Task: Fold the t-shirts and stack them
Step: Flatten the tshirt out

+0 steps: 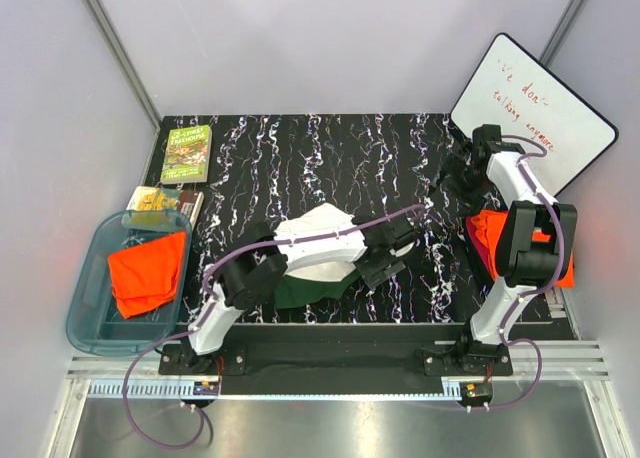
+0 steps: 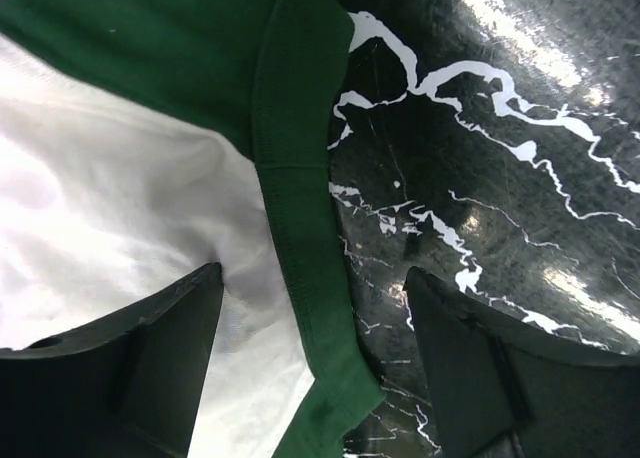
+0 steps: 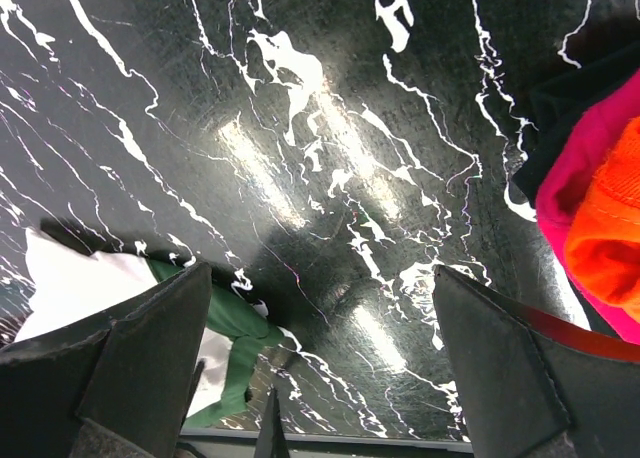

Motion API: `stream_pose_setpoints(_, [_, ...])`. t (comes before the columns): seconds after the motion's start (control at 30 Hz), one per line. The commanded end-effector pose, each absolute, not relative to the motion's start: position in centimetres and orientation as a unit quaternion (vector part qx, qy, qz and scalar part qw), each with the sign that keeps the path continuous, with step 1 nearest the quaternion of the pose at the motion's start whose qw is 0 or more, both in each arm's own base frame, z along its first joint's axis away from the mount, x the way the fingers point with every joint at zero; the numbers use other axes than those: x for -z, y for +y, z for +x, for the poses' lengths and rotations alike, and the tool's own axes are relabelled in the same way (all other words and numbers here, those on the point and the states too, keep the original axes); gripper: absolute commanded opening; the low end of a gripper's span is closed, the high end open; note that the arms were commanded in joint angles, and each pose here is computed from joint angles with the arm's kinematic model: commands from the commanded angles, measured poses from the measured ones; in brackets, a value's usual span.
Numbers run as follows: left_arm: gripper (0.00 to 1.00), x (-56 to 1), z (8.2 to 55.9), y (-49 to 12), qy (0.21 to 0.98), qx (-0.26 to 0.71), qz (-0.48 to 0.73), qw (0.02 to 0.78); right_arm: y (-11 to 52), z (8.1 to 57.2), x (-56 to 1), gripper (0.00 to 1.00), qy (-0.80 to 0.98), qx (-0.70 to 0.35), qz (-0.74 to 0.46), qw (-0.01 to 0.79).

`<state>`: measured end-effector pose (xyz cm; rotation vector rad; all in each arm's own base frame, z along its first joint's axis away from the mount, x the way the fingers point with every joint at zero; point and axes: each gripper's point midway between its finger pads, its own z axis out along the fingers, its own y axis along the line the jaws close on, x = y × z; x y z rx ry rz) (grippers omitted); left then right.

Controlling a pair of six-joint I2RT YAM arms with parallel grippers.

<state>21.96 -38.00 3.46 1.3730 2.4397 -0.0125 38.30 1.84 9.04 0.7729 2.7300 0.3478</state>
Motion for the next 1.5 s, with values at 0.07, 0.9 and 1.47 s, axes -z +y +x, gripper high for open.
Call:
stream_pose_setpoints(0.07, [0.49, -2.1, 21.9, -39.4, 0.854, 0.007, 0.492, 0.169, 1.9, 39.3, -10.8, 1.00, 0.937, -0.142, 0.272, 0.168])
stream_pose_setpoints(0.9, [0.00, -27.4, 35.8, -22.0, 0.896, -0.059, 0.127, 0.421, 13.0, 36.5, -12.4, 0.98, 0.957, -0.213, 0.100, 0.171])
stream_pose_setpoints(1.47, [0.00, -14.8, 35.8, -8.7, 0.951, -0.170, 0.027, 0.256, 23.1, 34.0, -7.5, 0.86, 0.975, -0.197, -0.001, 0.104])
